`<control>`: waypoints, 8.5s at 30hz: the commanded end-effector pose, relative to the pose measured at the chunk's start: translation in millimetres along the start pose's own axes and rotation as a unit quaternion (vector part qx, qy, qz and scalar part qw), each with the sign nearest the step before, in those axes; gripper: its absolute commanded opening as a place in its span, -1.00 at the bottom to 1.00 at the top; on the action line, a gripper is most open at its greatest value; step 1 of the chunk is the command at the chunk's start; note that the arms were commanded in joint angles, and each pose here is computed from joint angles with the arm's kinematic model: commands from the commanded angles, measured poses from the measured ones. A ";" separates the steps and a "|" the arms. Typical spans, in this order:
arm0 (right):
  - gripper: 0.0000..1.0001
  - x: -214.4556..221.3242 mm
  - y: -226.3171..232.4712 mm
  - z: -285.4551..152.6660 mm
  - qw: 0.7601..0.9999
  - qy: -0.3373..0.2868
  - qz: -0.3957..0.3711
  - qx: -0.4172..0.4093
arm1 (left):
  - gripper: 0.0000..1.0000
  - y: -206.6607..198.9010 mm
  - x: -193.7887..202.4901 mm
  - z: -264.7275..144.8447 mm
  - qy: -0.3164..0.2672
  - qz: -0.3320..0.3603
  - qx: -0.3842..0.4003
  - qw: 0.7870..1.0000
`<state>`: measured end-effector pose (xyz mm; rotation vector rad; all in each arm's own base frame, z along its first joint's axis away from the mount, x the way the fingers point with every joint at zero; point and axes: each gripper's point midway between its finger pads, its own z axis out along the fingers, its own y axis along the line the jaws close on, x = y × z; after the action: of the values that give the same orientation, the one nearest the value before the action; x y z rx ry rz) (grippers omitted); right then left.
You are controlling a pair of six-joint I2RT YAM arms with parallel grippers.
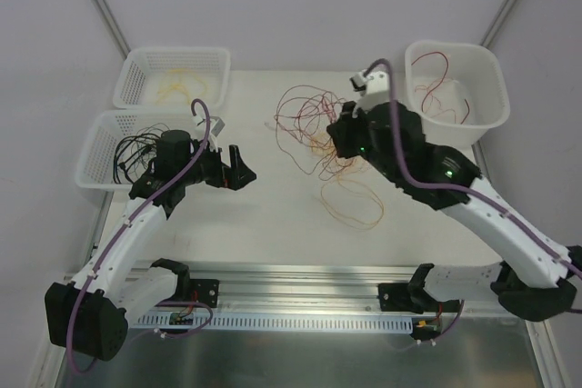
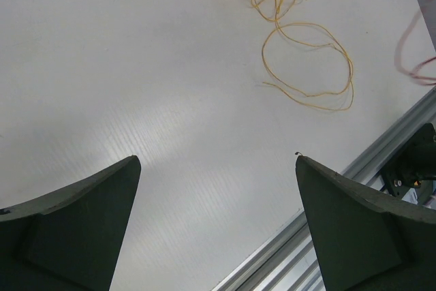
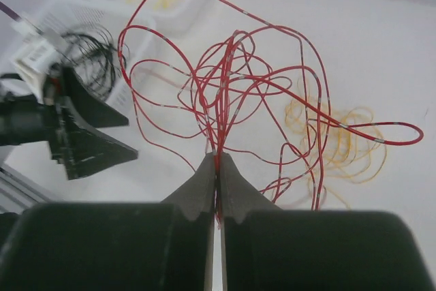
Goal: Untangle the cables
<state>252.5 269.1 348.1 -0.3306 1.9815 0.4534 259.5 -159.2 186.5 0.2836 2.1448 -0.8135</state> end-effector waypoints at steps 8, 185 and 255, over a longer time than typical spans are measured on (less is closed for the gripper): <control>-0.99 -76.8 -90.4 -91.9 0.983 -0.156 -0.005 0.095 | 0.98 -5.9 2.5 3.8 0.010 0.000 0.017 1.000; 0.99 166.3 -146.3 -126.6 0.973 -0.001 0.222 0.061 | 0.56 -9.1 27.9 176.7 0.154 0.183 -0.213 0.947; 0.99 203.8 -155.4 -111.4 0.967 0.087 0.226 0.077 | 0.05 313.8 -304.1 61.3 -0.179 -0.121 -0.340 0.915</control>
<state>144.1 71.8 183.2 0.2256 2.2329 0.5635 633.3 54.7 193.2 -0.4849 2.0921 -0.1411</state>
